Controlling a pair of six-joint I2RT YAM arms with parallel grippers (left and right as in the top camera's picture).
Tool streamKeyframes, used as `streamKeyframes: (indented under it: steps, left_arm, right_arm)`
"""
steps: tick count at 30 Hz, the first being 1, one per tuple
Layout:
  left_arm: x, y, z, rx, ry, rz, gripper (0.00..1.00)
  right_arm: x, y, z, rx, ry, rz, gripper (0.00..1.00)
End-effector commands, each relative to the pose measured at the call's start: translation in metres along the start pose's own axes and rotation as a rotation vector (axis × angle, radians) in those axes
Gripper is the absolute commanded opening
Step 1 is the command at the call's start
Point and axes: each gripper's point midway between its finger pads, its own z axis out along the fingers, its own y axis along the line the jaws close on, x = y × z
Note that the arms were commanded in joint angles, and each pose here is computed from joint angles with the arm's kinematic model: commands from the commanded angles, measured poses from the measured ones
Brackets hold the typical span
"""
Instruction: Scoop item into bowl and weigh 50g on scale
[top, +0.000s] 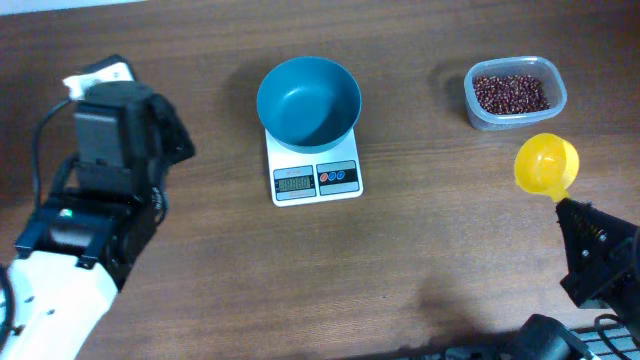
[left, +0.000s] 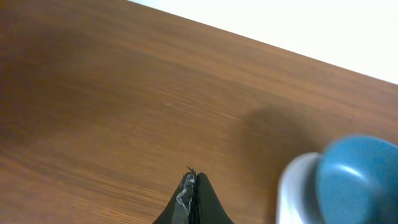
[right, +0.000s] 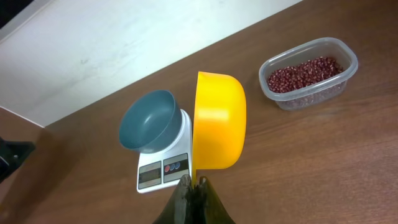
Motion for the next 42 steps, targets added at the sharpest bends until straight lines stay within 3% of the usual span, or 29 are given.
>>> streamKeyframes:
  steps: [1,5,7,10,12,14,15,16,20,26,33,37,40,42]
  left_arm:
    - [-0.007,0.016,0.004,-0.045,-0.014,-0.022,0.00]
    - [-0.016,0.012,0.007,-0.030,-0.052,0.028,0.01]
    - [-0.019,0.010,0.007,-0.025,-0.064,0.025,0.11]
    - [-0.016,0.012,0.007,-0.030,-0.052,0.034,0.14]
    - [-0.010,0.006,0.007,0.003,-0.025,0.130,0.22]
    - [-0.002,-0.007,0.006,0.088,0.012,0.220,0.42]
    - [0.001,-0.015,0.005,0.133,0.022,0.220,0.74]
    - [0.001,-0.018,0.005,0.154,0.027,0.220,0.99]
    - [-0.019,-0.030,-0.003,0.197,-0.021,0.310,0.99]
    - [-0.021,-0.050,-0.014,0.314,-0.003,0.388,0.99]
    - [-0.015,-0.044,-0.015,0.460,0.100,0.316,0.99]
    - [0.009,-0.045,-0.022,0.502,0.201,0.321,0.99]
    - [0.043,-0.029,-0.027,0.451,0.358,0.313,0.99]
    - [0.036,-0.051,-0.045,0.637,0.293,0.518,0.99]
  right_arm:
    - [-0.011,-0.008,-0.003,0.046,-0.056,0.007,0.04]
    - [-0.021,-0.020,-0.004,0.117,-0.118,0.007,0.04]
    - [-0.025,-0.026,-0.004,0.152,-0.147,0.006,0.04]
    - [-0.030,-0.035,-0.004,0.202,-0.185,0.004,0.04]
    - [-0.031,-0.035,-0.005,0.205,-0.189,0.006,0.04]
    - [-0.033,-0.033,-0.005,0.195,-0.200,0.016,0.04]
    - [-0.035,-0.031,-0.005,0.188,-0.208,0.023,0.04]
    - [-0.035,-0.031,-0.005,0.188,-0.207,0.023,0.04]
    - [-0.033,-0.031,-0.003,0.187,-0.199,0.018,0.04]
    - [-0.012,-0.029,0.004,0.164,-0.104,-0.015,0.04]
    - [-0.004,-0.007,0.049,0.241,-0.018,-0.086,0.04]
    - [-0.020,0.025,0.082,0.214,-0.073,-0.053,0.04]
    - [-0.044,0.014,0.079,0.290,-0.190,-0.022,0.04]
    - [-0.049,0.005,0.079,0.326,-0.210,0.000,0.04]
